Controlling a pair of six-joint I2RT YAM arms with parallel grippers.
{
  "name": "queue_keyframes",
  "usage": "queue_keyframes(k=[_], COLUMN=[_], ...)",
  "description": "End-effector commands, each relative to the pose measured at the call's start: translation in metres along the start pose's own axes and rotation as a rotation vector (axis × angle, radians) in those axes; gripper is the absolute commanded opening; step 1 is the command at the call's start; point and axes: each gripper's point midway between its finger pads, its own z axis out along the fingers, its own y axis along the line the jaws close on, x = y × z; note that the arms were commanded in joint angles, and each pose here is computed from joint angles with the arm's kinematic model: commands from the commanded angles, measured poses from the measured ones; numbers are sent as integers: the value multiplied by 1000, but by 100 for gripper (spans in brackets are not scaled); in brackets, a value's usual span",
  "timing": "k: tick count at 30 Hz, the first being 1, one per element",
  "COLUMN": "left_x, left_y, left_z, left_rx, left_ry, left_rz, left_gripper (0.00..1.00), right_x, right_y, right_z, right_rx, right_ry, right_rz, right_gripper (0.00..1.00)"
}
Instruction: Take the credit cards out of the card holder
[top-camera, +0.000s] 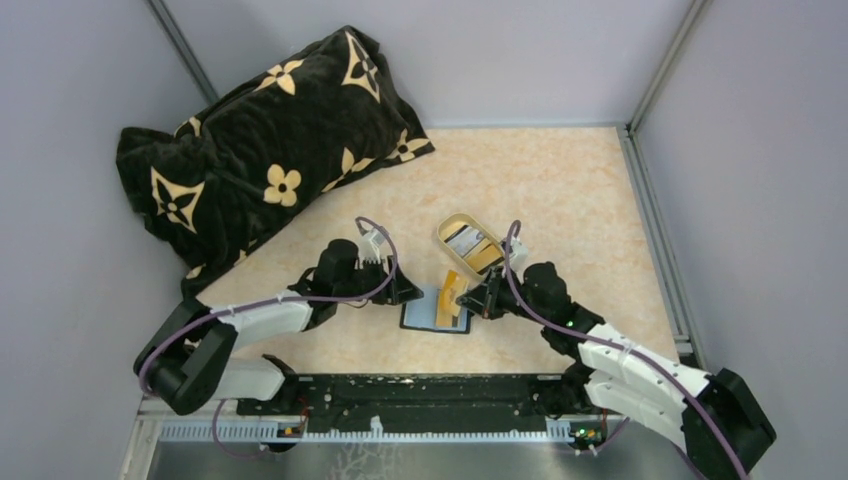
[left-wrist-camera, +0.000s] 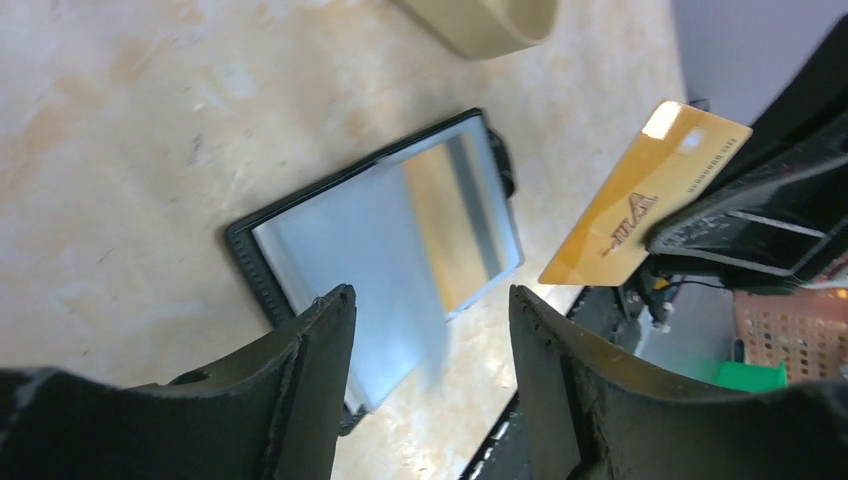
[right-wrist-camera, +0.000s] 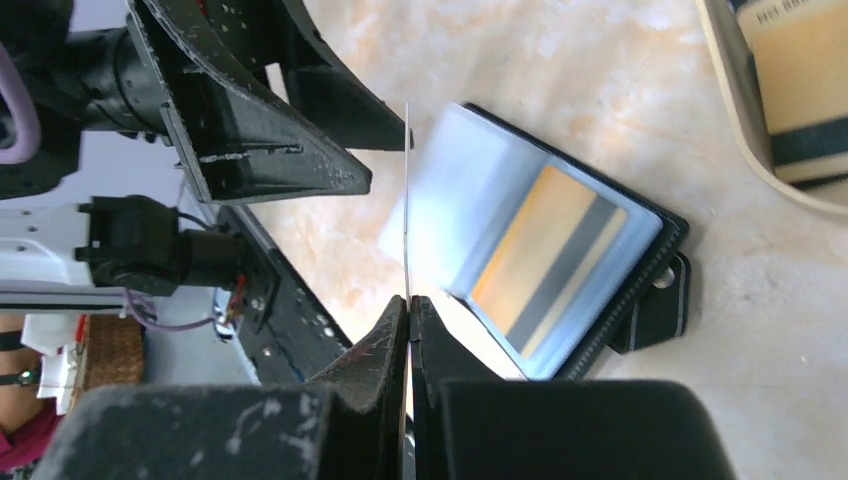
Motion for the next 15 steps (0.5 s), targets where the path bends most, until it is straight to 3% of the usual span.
queue_keyframes(k=[1,5,11,15], left_x=[-28,-35,-33,-27], left_y=[-53,-82,-108,-122], left_z=[-14,-26,-40,-49], left_rx=[215,345,495,605], left_ry=[-77,-95,-103,-87], left_rz=[105,146,164,165], left_gripper=[63,61,58,44], right_x=[-36,-43,-48,-48], right_y=[48,79,92,98], right_z=[-11,-16,-21,-23], right_rx=[-158,-302,-363,-394], right_ry=[-81,-84,-97,-94], right_rz=[-36,-20,-12,-5], right_gripper=[0,0,0,0])
